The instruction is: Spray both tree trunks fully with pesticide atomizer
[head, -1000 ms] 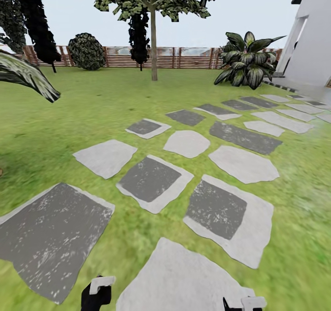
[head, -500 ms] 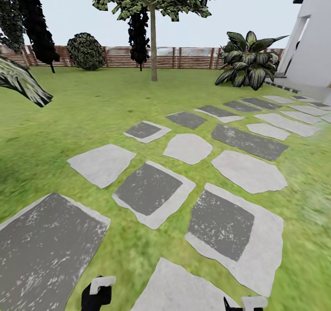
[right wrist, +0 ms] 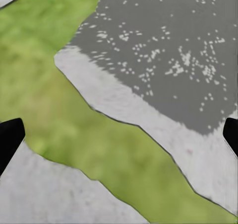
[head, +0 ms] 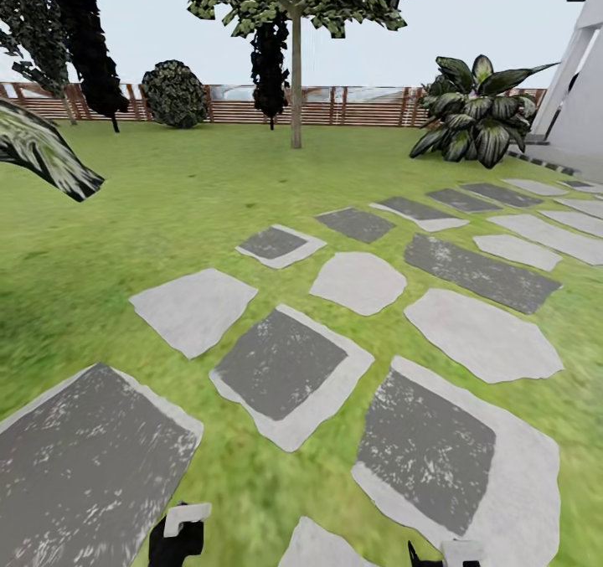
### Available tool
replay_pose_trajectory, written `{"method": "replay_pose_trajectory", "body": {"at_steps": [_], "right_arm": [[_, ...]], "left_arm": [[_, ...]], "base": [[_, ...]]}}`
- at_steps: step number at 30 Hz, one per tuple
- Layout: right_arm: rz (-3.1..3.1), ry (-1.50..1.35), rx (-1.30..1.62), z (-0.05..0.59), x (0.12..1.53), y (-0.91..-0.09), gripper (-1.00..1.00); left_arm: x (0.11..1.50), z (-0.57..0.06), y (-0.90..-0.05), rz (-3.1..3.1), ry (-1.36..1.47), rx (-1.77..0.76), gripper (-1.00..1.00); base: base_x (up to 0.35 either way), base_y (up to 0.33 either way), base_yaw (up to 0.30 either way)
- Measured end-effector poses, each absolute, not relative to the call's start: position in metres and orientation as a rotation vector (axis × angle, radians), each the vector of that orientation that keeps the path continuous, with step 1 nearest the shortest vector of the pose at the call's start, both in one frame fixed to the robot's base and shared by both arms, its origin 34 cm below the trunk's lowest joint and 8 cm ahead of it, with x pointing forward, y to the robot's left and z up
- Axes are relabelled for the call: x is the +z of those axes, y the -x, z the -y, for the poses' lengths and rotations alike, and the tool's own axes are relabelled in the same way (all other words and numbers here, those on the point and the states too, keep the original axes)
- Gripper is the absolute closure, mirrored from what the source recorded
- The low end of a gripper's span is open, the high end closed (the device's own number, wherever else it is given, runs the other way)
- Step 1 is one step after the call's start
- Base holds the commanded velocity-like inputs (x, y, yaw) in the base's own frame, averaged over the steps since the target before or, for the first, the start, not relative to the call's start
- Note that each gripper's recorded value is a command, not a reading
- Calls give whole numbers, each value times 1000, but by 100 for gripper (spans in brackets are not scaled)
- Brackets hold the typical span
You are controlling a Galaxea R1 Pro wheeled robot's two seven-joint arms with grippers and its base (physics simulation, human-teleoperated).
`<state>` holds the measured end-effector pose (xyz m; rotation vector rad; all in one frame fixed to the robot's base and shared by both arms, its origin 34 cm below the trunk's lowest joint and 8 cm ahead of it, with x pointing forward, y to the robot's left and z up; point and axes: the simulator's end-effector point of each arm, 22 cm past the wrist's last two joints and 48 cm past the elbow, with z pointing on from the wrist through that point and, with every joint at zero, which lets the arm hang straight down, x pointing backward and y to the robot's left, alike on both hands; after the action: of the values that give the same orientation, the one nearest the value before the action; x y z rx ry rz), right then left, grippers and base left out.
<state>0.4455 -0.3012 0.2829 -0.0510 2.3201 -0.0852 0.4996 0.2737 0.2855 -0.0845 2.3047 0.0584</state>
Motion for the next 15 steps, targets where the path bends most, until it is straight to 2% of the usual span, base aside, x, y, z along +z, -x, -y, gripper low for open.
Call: {"method": "replay_pose_trajectory", "body": {"at_steps": [15], "right_arm": [[-2322,54,-83,300,282,-445,-100]], "left_arm": [[286,-274,-500,-2304,82,60,100]], "base": [[341,0,1]]}}
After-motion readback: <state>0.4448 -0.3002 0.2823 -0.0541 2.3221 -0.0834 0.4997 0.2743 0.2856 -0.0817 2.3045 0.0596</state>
